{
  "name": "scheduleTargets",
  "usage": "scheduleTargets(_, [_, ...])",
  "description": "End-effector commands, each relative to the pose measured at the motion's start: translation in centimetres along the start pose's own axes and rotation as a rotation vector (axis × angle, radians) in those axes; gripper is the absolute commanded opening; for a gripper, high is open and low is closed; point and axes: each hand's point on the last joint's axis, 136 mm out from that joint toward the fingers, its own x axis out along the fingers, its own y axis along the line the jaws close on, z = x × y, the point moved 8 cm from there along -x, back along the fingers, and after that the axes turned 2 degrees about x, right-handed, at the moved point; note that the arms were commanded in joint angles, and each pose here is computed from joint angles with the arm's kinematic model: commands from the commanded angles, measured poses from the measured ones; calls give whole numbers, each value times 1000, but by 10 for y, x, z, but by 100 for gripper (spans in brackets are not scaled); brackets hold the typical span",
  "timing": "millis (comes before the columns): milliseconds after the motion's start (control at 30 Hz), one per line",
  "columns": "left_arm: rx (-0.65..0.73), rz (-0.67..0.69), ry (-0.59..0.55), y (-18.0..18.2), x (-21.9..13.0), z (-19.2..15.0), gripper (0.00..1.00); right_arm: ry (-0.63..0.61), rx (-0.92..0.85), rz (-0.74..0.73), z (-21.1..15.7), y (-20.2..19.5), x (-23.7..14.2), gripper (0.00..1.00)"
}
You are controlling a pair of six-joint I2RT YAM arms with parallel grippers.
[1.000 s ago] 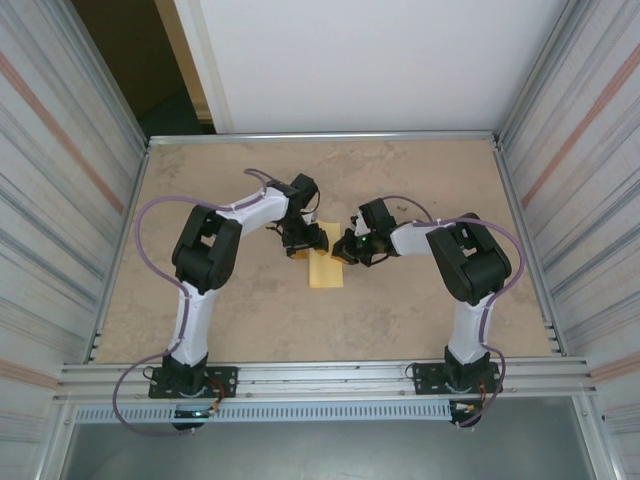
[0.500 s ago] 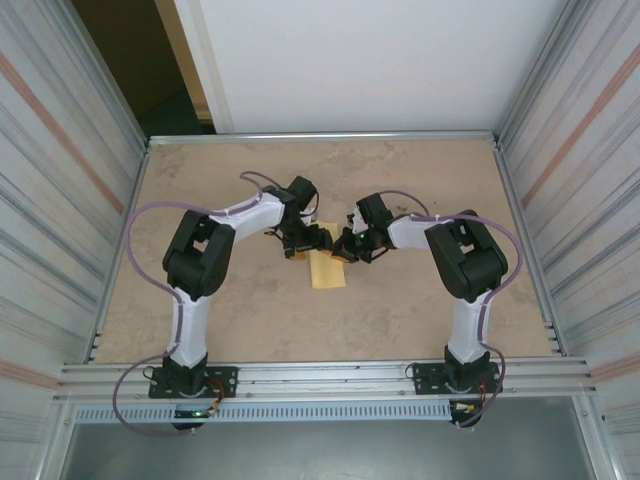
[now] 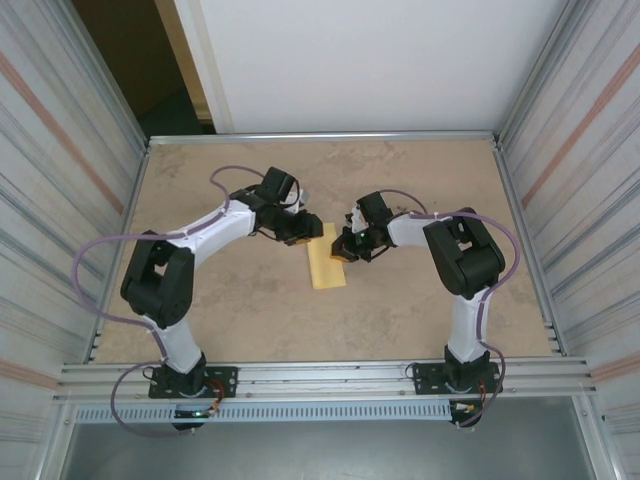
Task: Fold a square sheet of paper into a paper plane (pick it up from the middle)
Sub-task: Hold the square sheet of paper at the center of the table, then first fold the square sheet of paper in half at the center of the table.
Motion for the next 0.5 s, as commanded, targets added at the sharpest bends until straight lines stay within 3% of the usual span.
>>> scheduleTargets(0, [-5,-70,58,1,22,-3,31,98,132,-283,-31,-68,26,8])
scheduleTargets(200, [-15,-71,129,7,46,-8,18,103,142,-303,-33,-73,28,6])
scheduleTargets(467, [-23,-15,190,18,63,-12,9,113,131,-314,-33,-73,27,6])
